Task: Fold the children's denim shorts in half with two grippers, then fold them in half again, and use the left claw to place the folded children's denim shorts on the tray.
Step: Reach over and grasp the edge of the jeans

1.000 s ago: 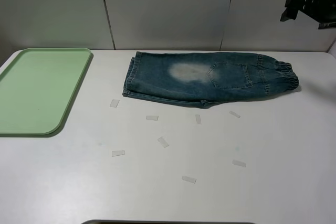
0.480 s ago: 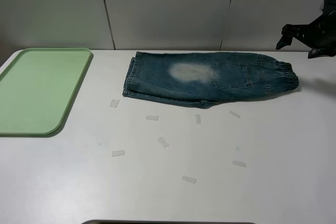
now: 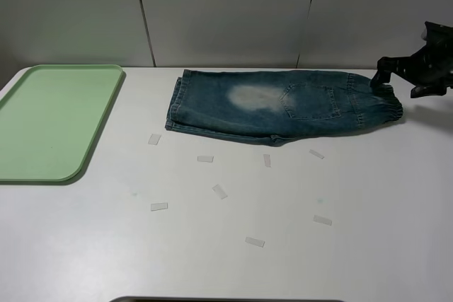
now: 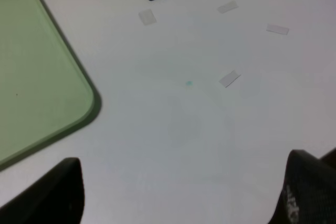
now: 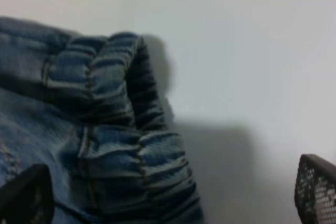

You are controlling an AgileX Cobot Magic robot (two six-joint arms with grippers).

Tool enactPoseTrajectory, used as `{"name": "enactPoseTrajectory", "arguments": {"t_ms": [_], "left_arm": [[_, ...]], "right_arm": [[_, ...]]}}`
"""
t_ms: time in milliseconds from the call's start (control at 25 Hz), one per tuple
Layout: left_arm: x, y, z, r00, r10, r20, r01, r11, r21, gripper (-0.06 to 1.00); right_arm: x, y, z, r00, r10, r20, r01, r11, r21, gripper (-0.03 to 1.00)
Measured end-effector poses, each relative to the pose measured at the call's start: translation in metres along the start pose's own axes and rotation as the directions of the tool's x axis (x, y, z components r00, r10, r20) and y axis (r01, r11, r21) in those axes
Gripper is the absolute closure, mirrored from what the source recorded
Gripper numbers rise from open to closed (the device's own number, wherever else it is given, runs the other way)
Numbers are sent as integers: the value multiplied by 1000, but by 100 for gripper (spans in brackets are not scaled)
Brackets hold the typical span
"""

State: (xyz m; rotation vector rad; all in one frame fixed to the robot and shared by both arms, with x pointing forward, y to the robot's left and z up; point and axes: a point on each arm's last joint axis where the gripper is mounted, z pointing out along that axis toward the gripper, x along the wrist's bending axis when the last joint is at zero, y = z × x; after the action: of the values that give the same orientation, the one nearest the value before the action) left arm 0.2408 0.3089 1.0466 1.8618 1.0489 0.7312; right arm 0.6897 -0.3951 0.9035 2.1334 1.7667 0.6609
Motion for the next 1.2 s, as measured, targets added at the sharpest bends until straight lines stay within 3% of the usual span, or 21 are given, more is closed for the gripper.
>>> {"name": "enactPoseTrajectory", "arguments": {"t_ms": [440,760,1000,1080,1200], "left_arm": [[0,0,0,1000,0,0,0,1000,0,18],[0,0,0,1000,0,0,0,1000,0,18],[0,0,0,1000,0,0,0,1000,0,18],[0,0,0,1000,0,0,0,1000,0,18],[0,0,0,1000,0,0,0,1000,0,18]], "right_arm": [[-1,-12,21,996,82,-34,-81,996,44,27],[16,-15,28,979,159,-125,-150,986,74,27],[22,-15,30,976,163,-141,-153,985,78,28],[25,-16,31,977,158,-145,-147,986,83,35],[28,-19,35,976,155,-151,-141,985,101,64]]}}
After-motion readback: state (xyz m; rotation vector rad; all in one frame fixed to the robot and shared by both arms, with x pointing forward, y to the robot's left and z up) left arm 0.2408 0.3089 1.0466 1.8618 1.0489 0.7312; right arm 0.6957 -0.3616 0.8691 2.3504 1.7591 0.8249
